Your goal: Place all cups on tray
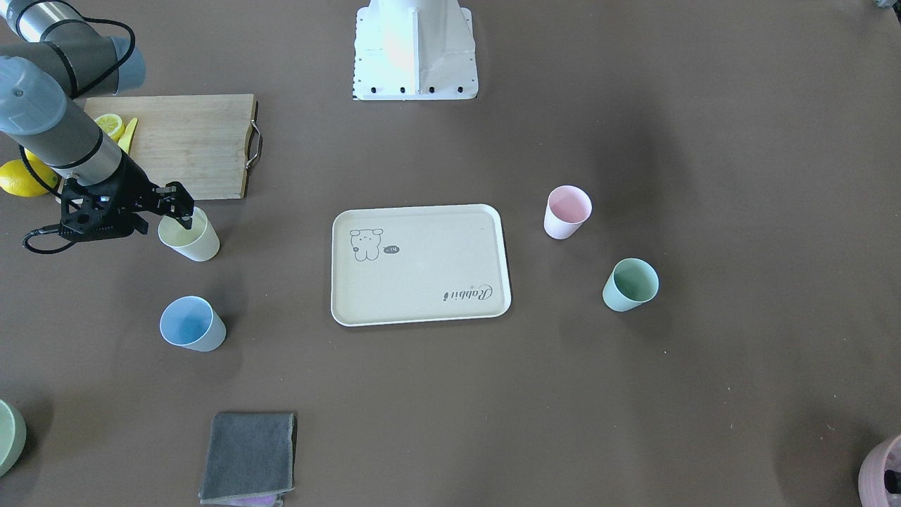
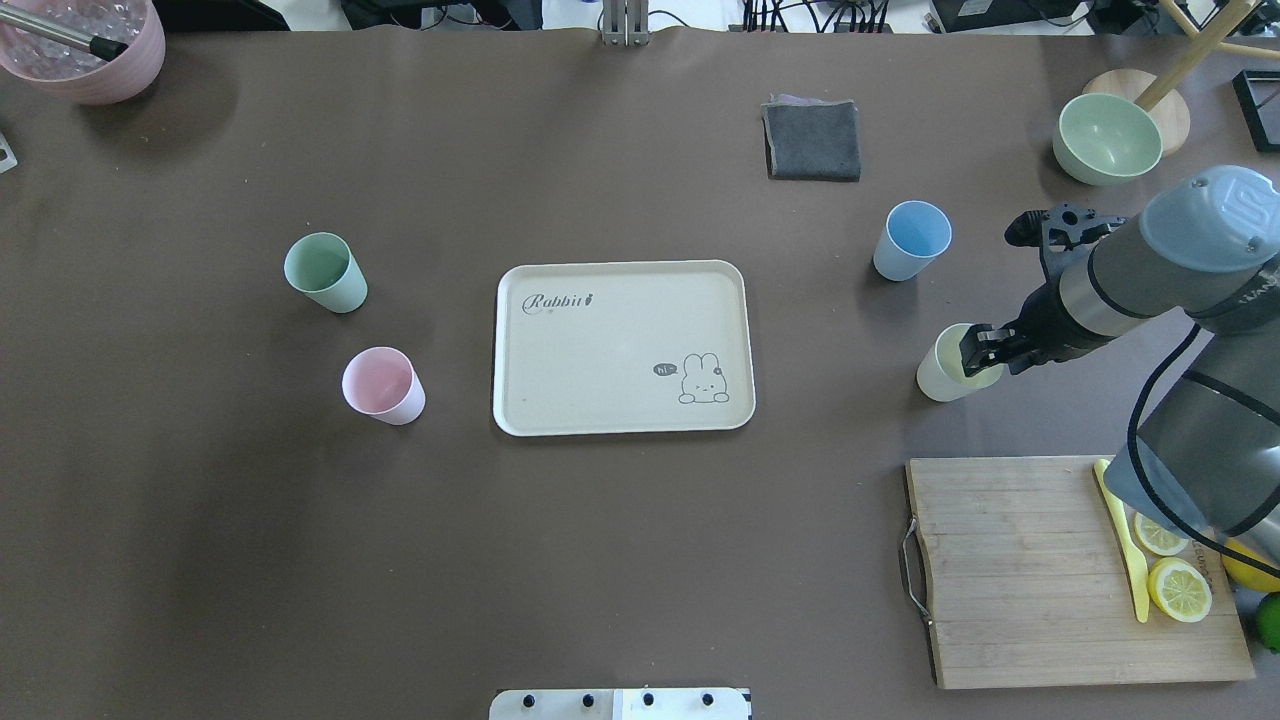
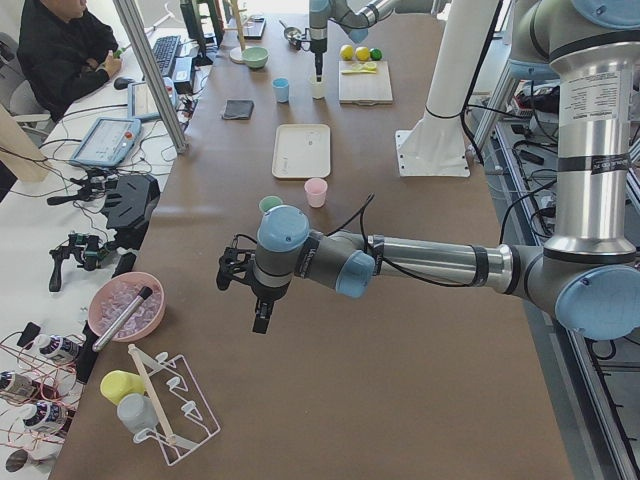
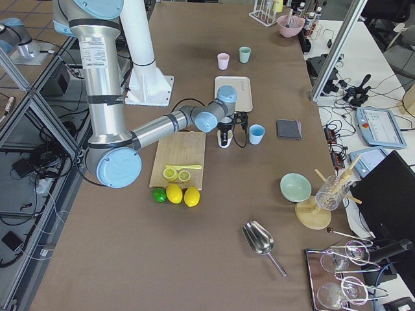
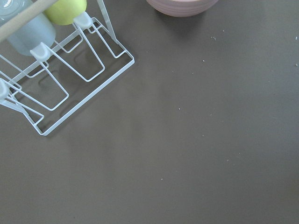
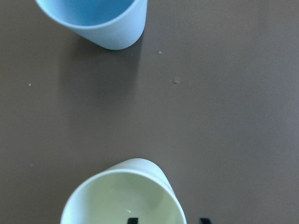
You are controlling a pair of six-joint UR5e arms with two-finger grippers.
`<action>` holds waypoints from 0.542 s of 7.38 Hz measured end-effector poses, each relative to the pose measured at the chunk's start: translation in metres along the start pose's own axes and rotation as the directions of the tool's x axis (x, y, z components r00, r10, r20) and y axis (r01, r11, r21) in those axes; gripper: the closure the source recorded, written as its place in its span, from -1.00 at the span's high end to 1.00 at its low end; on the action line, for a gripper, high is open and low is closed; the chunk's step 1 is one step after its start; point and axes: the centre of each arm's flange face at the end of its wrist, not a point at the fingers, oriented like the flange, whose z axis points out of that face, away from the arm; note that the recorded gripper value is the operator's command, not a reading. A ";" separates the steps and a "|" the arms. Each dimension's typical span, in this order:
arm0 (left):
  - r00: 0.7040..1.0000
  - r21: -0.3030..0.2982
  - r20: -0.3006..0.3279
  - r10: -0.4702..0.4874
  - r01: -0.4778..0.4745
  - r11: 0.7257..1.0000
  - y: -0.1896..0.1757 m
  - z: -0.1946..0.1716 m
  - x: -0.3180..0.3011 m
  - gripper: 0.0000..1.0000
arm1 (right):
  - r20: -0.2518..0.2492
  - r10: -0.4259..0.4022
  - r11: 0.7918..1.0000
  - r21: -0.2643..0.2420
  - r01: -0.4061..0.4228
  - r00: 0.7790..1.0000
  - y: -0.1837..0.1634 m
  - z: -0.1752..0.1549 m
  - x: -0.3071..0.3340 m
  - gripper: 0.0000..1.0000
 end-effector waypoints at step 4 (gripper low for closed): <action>1.000 0.001 0.000 0.002 -0.002 1.000 -0.002 -0.001 0.001 0.96 | 0.049 -0.026 0.999 0.031 0.025 0.998 -0.001 -0.028 -0.021 -1.00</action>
